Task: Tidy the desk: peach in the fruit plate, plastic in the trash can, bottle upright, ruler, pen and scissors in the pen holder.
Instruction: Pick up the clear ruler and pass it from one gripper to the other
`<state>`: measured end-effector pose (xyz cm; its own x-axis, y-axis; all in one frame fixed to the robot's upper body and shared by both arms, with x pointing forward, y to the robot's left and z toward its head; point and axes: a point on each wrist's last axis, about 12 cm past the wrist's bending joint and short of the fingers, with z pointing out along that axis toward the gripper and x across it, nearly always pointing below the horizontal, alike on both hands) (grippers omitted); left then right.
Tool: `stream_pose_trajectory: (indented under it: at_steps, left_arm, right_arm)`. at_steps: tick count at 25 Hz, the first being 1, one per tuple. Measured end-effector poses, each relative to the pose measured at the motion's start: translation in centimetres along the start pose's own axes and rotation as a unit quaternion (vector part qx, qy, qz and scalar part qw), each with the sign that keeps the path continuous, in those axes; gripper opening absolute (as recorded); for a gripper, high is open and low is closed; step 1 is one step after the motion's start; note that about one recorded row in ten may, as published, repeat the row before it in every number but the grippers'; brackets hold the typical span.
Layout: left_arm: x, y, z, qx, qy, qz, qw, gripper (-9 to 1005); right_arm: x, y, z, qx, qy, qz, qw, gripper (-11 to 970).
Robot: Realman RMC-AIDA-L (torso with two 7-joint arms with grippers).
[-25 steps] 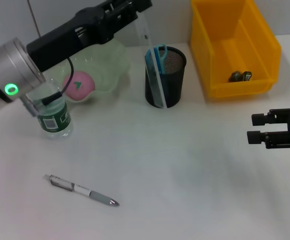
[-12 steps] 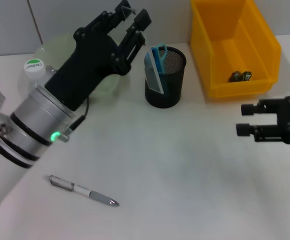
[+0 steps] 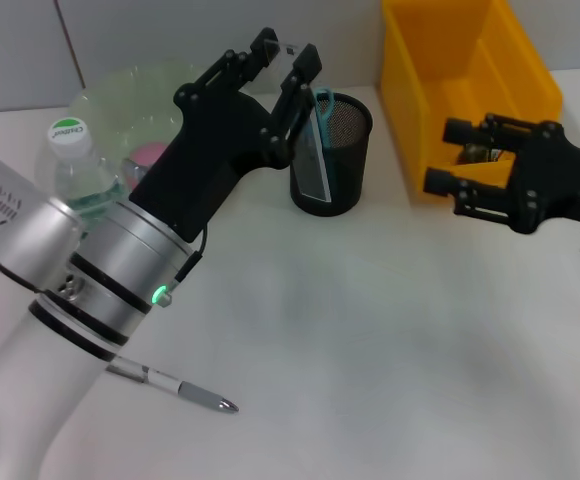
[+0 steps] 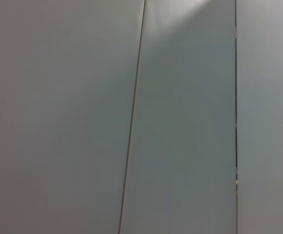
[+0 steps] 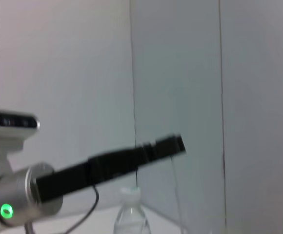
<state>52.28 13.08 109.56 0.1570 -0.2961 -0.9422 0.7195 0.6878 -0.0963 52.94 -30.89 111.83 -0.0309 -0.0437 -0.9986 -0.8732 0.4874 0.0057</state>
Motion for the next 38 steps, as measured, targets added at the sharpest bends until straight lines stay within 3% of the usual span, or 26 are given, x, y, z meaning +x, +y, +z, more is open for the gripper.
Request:
stream_pose_trajectory:
  at_steps: [10, 18, 38]
  left_arm:
    - [0.4, -0.6, 0.6, -0.021, 0.016, 0.004, 1.000, 389]
    - [0.6, -2.1, 1.5, -0.037, 0.024, 0.045, 0.998, 390]
    - [0.6, -2.4, 1.4, -0.037, 0.025, 0.044, 0.998, 393]
  right_arm:
    - [1.7, 0.3, 4.0, 0.021, -0.059, -0.035, 0.997, 653]
    - [2.6, 1.0, 7.3, 0.018, -0.074, -0.054, 0.996, 637]
    - [3.0, 1.4, 9.4, 0.032, -0.082, -0.061, 0.994, 598]
